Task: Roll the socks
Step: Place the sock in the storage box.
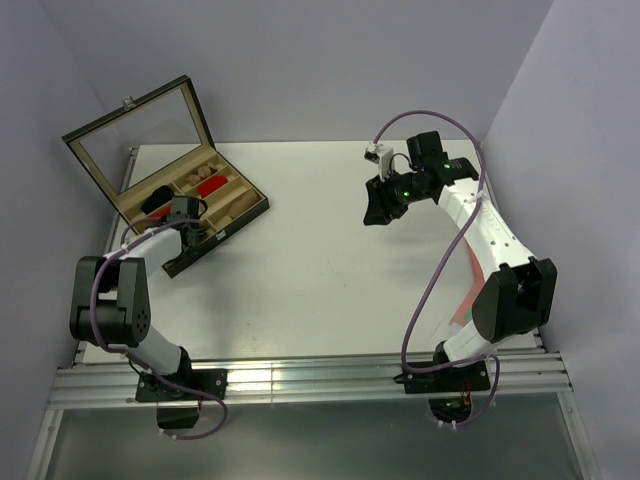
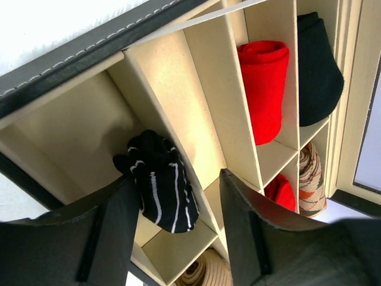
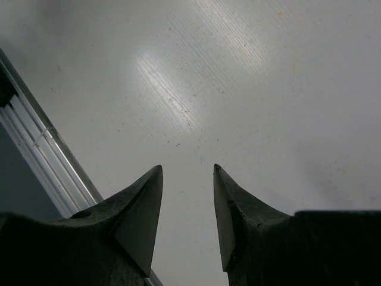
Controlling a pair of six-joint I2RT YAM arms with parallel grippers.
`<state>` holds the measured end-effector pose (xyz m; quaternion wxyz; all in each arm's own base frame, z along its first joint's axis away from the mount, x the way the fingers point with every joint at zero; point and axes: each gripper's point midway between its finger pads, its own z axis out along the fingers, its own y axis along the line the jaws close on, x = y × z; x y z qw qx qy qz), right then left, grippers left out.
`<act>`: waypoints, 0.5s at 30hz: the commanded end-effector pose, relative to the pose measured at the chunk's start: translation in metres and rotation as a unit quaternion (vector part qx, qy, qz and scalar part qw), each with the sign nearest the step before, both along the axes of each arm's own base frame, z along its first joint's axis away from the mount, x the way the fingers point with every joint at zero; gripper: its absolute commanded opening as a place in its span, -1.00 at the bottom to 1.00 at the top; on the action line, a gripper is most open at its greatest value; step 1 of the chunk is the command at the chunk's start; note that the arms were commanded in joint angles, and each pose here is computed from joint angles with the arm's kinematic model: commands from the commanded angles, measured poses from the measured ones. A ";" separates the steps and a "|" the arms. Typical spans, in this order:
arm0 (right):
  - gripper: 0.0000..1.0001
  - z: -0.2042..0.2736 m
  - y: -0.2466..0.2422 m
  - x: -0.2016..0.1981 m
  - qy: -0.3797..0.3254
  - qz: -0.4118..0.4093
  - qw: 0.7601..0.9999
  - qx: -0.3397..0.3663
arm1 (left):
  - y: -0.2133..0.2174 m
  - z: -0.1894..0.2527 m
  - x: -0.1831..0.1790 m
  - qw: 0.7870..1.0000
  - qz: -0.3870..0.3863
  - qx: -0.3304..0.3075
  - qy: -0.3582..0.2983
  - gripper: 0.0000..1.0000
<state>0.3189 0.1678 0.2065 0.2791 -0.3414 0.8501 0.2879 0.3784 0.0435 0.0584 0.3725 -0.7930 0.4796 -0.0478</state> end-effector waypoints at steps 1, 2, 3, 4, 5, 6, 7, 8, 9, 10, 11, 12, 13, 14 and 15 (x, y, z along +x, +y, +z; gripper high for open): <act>-0.07 0.004 -0.001 0.008 -0.010 -0.005 1.000 0.004 | 0.005 0.003 -0.003 1.000 0.021 0.003 0.012 0.20; -0.07 0.004 -0.001 0.008 -0.010 -0.006 1.000 0.004 | 0.004 0.003 -0.003 1.000 0.020 0.002 0.011 0.21; -0.07 0.002 -0.001 0.008 -0.007 -0.007 1.000 0.004 | 0.004 0.005 -0.002 1.000 0.019 0.001 0.008 0.22; -0.07 0.003 -0.001 0.008 -0.008 -0.005 1.000 0.003 | 0.004 0.006 0.000 1.000 0.017 0.000 0.006 0.23; -0.07 0.003 -0.001 0.009 -0.008 -0.006 1.000 0.003 | 0.002 0.007 0.000 1.000 0.014 -0.002 0.007 0.24; -0.07 0.003 -0.001 0.010 -0.008 -0.006 1.000 0.003 | 0.001 0.011 0.003 1.000 0.009 -0.001 0.004 0.25; -0.07 0.003 -0.001 0.009 -0.006 -0.006 1.000 0.003 | 0.001 0.013 0.004 1.000 0.006 0.000 0.007 0.25; -0.07 0.004 -0.001 0.010 -0.007 -0.006 1.000 0.003 | 0.001 0.013 0.004 1.000 0.005 0.001 0.012 0.26; -0.07 0.003 -0.001 0.010 -0.004 -0.007 1.000 0.003 | 0.001 0.019 0.008 1.000 0.006 0.002 0.010 0.26; -0.07 0.003 -0.001 0.010 -0.005 -0.007 1.000 0.003 | 0.001 0.018 0.006 1.000 0.004 0.002 0.021 0.27; -0.07 0.004 -0.001 0.010 -0.005 -0.007 1.000 0.004 | 0.001 0.020 0.006 1.000 0.008 0.001 0.021 0.28; -0.07 0.004 -0.001 0.011 -0.006 -0.007 1.000 0.004 | 0.001 0.024 0.008 1.000 0.010 -0.001 0.017 0.28; -0.07 0.004 -0.001 0.010 -0.005 -0.008 1.000 0.005 | 0.001 0.024 0.008 1.000 0.010 -0.003 0.016 0.29; -0.07 0.005 -0.001 0.011 -0.005 -0.009 1.000 0.005 | 0.000 0.025 0.009 1.000 0.009 -0.003 0.016 0.30; -0.07 0.005 -0.001 0.011 -0.005 -0.009 1.000 0.005 | 0.001 0.027 0.009 1.000 0.011 -0.002 0.017 0.36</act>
